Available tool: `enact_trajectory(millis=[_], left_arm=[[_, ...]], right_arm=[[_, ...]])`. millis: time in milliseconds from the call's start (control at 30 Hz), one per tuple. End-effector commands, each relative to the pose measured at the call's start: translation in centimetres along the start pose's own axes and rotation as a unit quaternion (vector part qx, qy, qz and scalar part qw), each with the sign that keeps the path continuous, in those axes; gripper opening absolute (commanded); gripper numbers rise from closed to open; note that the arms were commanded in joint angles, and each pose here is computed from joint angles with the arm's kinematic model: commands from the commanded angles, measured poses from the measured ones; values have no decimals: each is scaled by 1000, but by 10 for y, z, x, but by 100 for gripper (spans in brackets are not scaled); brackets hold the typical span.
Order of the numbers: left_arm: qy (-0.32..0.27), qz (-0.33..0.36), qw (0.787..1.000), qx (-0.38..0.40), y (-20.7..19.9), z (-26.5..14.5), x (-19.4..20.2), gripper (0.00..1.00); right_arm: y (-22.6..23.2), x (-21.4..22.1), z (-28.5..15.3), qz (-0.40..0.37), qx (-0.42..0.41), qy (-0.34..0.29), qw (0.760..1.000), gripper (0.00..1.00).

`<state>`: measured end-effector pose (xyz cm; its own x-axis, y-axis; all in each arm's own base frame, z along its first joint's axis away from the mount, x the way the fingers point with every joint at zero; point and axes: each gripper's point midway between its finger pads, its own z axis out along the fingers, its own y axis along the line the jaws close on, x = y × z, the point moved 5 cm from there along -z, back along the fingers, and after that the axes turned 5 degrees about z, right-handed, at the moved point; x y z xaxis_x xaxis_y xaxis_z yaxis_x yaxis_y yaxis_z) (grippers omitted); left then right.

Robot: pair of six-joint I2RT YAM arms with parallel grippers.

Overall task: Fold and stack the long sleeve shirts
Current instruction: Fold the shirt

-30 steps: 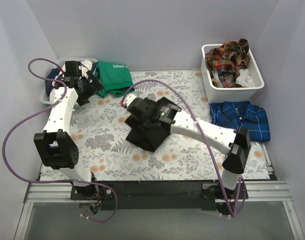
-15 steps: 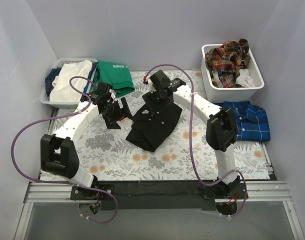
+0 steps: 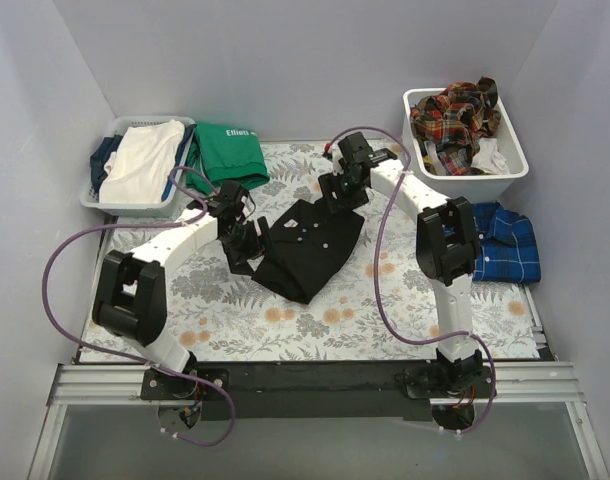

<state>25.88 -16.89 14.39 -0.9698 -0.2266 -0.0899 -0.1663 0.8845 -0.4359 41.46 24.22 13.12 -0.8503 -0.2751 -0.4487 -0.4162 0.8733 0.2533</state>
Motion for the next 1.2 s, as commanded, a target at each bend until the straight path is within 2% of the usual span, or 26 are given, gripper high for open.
enact_trajectory(millis=[0, 67, 267, 467, 500, 600, 800, 1000, 1167], left_arm=[[22, 11, 999, -24, 5, 35, 5, 70], [21, 14, 999, -23, 3, 44, 0, 70], [14, 24, 999, -39, -2, 69, -26, 69], [-24, 58, 998, -28, -17, 72, -66, 69], [-28, 64, 997, -28, -19, 71, -73, 69], [-51, 77, 995, -42, -23, 53, -93, 70], [-94, 63, 991, -70, -4, 4, -104, 73], [-119, 87, 989, 0, -32, -25, -118, 75], [-89, 86, 990, 62, -48, -13, -120, 74]], right_arm=[[11, 15, -2, 8, -26, 10, 1000, 70], [10, 25, 0, 15, -24, 22, 999, 65], [5, 62, 2, 53, -17, 57, 997, 59], [22, 92, -17, 102, -57, 66, 991, 53], [27, 106, -17, 114, -64, 82, 988, 51], [42, 111, -32, 107, -72, 71, 989, 52], [50, 104, -59, 115, -76, 35, 990, 52], [46, 102, -67, 114, -55, 18, 992, 53], [40, 111, -65, 127, -37, 25, 991, 53]])
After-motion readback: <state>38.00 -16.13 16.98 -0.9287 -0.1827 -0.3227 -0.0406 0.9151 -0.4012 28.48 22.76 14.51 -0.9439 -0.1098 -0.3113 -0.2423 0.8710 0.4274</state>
